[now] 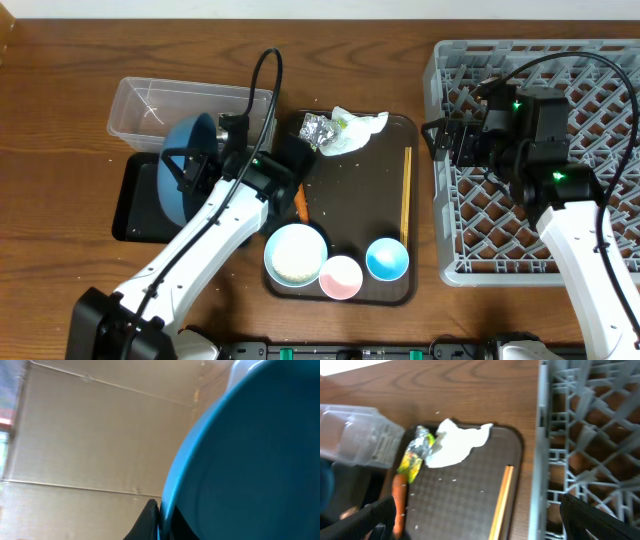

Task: Sort waste into correct bins and load items into the dishwasher rack
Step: 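Pass blue plate from left gripper to right gripper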

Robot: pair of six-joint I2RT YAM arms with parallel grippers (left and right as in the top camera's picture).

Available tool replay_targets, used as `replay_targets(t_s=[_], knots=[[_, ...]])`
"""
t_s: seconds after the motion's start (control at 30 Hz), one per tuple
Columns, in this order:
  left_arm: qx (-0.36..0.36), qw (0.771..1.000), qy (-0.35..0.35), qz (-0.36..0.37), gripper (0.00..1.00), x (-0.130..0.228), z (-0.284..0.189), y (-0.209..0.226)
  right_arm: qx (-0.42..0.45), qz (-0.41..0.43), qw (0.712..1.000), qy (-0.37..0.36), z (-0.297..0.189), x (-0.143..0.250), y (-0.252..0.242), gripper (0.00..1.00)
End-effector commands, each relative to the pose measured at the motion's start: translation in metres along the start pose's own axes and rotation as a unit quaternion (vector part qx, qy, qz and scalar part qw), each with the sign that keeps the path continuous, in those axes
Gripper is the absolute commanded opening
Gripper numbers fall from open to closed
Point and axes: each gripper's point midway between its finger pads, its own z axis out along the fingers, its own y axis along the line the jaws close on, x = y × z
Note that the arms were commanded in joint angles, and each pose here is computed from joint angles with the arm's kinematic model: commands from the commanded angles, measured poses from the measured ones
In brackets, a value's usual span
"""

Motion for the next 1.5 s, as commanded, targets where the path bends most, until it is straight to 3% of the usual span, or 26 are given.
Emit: replay_targets(t_s=[0.0,0.13,0.33,0.43,0.57,0.7,0.77,0.83,0.87,0.9,0.97,1.0,1.13,1.17,1.33,1.47], knots=[[0.076,0.994,-0.003,-0.081,0.06,-0.008,-0.015,0.008,-0.051,-0.033,0.998,0.002,-0.004,-0.003,0.02,0.96],[0.193,0.963,-0.014,-0.185,0.06,-0.027,-0.034,0.012,-0.116,-0.068,0.991,0.011,-0.006,0.003,0.047,0.93],[0.41,0.854,-0.082,-0.31,0.06,-0.069,-0.09,0.017,-0.21,-0.121,0.97,0.02,-0.009,0.015,0.101,0.89],[0.482,0.804,-0.111,-0.33,0.06,-0.081,-0.116,0.022,-0.235,-0.146,0.961,0.02,-0.009,0.021,0.125,0.89],[0.525,0.778,-0.119,-0.324,0.06,-0.085,-0.132,0.019,-0.262,-0.176,0.949,0.006,-0.011,0.023,0.151,0.88],[0.534,0.776,-0.115,-0.317,0.06,-0.085,-0.134,0.013,-0.277,-0.192,0.941,-0.006,-0.013,0.022,0.165,0.68],[0.564,0.754,-0.124,-0.314,0.06,-0.091,-0.147,0.011,-0.269,-0.194,0.944,-0.008,-0.011,0.021,0.164,0.55],[0.603,0.722,-0.137,-0.31,0.06,-0.098,-0.164,0.011,-0.257,-0.192,0.947,-0.008,-0.009,0.021,0.16,0.49],[0.626,0.702,-0.147,-0.307,0.06,-0.102,-0.175,0.012,-0.254,-0.192,0.948,-0.009,-0.009,0.02,0.16,0.4],[0.65,0.679,-0.158,-0.303,0.06,-0.106,-0.187,0.014,-0.254,-0.192,0.948,-0.011,-0.009,0.02,0.159,0.22],[0.663,0.664,-0.169,-0.303,0.06,-0.111,-0.195,0.017,-0.244,-0.189,0.951,-0.014,-0.008,0.017,0.155,0.01],[0.661,0.665,-0.169,-0.305,0.11,-0.112,-0.194,0.017,-0.235,-0.187,0.954,-0.016,-0.009,0.015,0.151,0.01],[0.63,0.687,-0.168,-0.321,0.92,-0.113,-0.18,0.02,-0.123,-0.16,0.978,-0.048,-0.011,-0.006,0.105,0.01],[0.624,0.691,-0.167,-0.324,0.98,-0.113,-0.177,0.02,-0.087,-0.146,0.984,-0.058,-0.014,-0.013,0.09,0.01],[0.623,0.691,-0.168,-0.325,0.98,-0.113,-0.177,0.021,0.141,-0.055,0.978,-0.144,-0.058,-0.053,-0.01,0.01],[0.623,0.691,-0.168,-0.325,0.98,-0.113,-0.177,0.021,0.319,-0.003,0.927,-0.198,-0.108,-0.068,-0.084,0.01]])
